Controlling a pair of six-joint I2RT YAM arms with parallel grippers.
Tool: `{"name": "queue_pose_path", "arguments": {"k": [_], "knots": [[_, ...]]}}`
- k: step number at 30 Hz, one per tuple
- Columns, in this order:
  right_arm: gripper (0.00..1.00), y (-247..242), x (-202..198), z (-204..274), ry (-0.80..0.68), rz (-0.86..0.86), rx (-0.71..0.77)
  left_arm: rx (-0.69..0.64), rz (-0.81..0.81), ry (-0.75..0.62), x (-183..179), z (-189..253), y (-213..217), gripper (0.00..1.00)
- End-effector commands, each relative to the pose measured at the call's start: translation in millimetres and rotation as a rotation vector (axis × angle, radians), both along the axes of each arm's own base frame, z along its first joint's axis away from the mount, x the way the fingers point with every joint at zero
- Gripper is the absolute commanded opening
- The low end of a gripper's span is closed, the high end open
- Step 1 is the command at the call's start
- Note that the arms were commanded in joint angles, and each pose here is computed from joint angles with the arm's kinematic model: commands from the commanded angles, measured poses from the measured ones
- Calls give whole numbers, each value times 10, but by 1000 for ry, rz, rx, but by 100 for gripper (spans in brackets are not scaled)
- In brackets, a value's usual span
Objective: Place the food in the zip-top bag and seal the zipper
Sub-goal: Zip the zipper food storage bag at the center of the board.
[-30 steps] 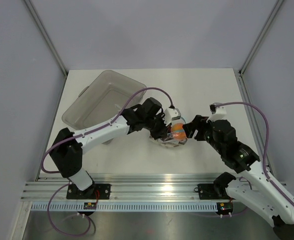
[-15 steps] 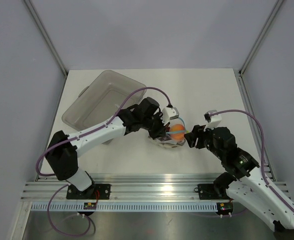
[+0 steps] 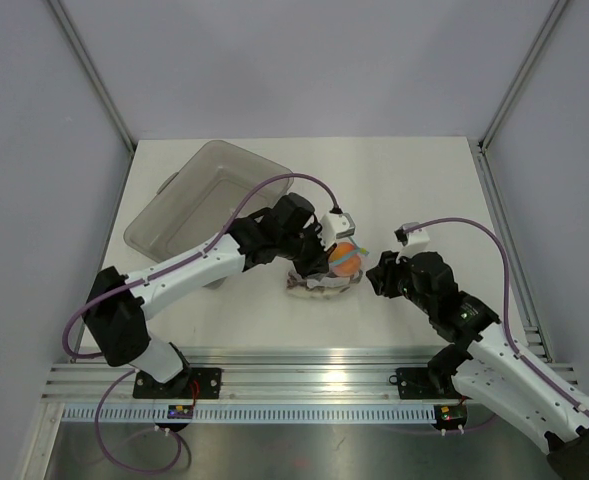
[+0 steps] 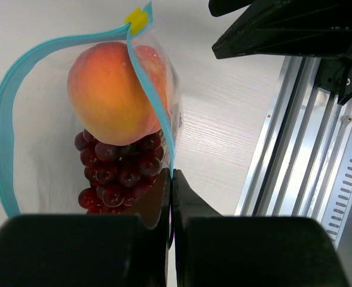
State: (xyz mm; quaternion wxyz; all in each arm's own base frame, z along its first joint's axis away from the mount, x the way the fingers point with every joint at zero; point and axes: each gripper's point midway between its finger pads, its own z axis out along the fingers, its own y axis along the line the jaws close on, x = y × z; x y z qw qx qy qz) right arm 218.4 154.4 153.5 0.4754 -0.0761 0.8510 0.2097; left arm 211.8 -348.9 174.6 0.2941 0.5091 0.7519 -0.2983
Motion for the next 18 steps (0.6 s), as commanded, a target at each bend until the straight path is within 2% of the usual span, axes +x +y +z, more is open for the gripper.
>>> {"name": "queue_pose_path", "arguments": {"k": [1,4,7,11,18], "knots": [[43,46,119,228,-123,21,6,-55,-18,-34,-30,219,-5,0],[41,137,111,320,-201,87,34,-58,-19,-29,-47,224,1,0],[50,248,89,395,-283,157,77,-60,-16,-33,-58,242,22,0],[55,235,118,420,-304,158,52,-55,-18,-37,-78,258,58,0],[55,274,200,376,-319,201,-33,-59,-34,-39,-119,289,83,0]]}}
